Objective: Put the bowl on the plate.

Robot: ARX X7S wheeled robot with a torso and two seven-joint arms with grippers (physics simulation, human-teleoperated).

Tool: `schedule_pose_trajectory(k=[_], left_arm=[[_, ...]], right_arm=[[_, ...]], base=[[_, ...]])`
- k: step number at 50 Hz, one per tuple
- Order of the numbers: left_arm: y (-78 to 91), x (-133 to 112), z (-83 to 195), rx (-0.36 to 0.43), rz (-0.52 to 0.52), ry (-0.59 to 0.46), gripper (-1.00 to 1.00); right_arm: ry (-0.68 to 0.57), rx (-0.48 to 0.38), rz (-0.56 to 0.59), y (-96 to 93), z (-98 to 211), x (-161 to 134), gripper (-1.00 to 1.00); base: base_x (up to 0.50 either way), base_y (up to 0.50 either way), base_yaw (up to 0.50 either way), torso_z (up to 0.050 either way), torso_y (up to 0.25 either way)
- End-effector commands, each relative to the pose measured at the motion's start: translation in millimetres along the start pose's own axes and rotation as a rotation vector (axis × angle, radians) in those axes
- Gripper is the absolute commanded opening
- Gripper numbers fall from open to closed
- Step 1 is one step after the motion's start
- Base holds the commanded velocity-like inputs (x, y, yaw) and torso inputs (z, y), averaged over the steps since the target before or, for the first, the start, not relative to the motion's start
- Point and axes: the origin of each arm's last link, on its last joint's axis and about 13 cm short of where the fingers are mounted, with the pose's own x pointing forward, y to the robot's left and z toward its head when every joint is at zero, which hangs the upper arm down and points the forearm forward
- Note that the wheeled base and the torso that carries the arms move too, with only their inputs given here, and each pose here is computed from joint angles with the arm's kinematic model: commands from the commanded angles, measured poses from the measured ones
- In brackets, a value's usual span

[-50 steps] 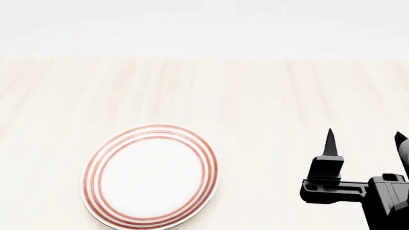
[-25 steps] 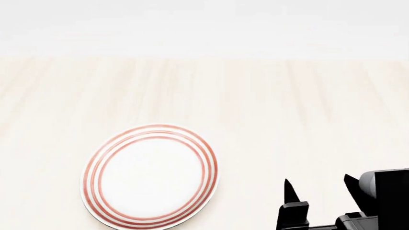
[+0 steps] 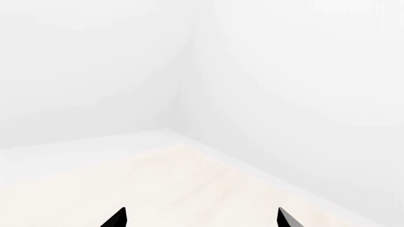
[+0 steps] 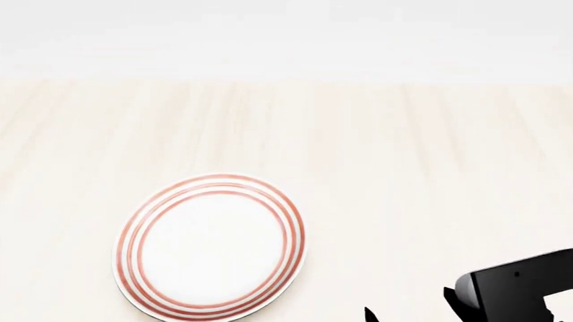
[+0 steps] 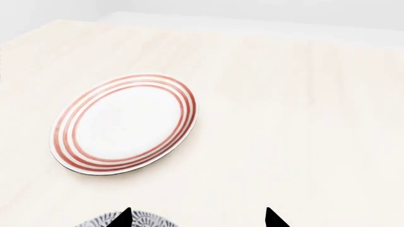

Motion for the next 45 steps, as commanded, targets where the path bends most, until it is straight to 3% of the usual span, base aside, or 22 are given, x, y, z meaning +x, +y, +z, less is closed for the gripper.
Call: schedule_pose_trajectory(k=[1, 45], left_arm=[[1.2, -0.3, 2.8, -0.012, 0.007, -0.007, 1.00], [1.2, -3.3, 5.9, -0.038, -0.010, -0.013, 1.00]], right_arm=[[0.062, -0.027, 0.016, -0.4, -0.7, -4.4, 1.00], [0.266, -0.066, 0.053, -12.6, -27.4, 24.2, 1.00]], base=[[0.00, 0.00, 0.00, 0.000, 0.000], [0.00, 0.00, 0.00, 0.000, 0.000]])
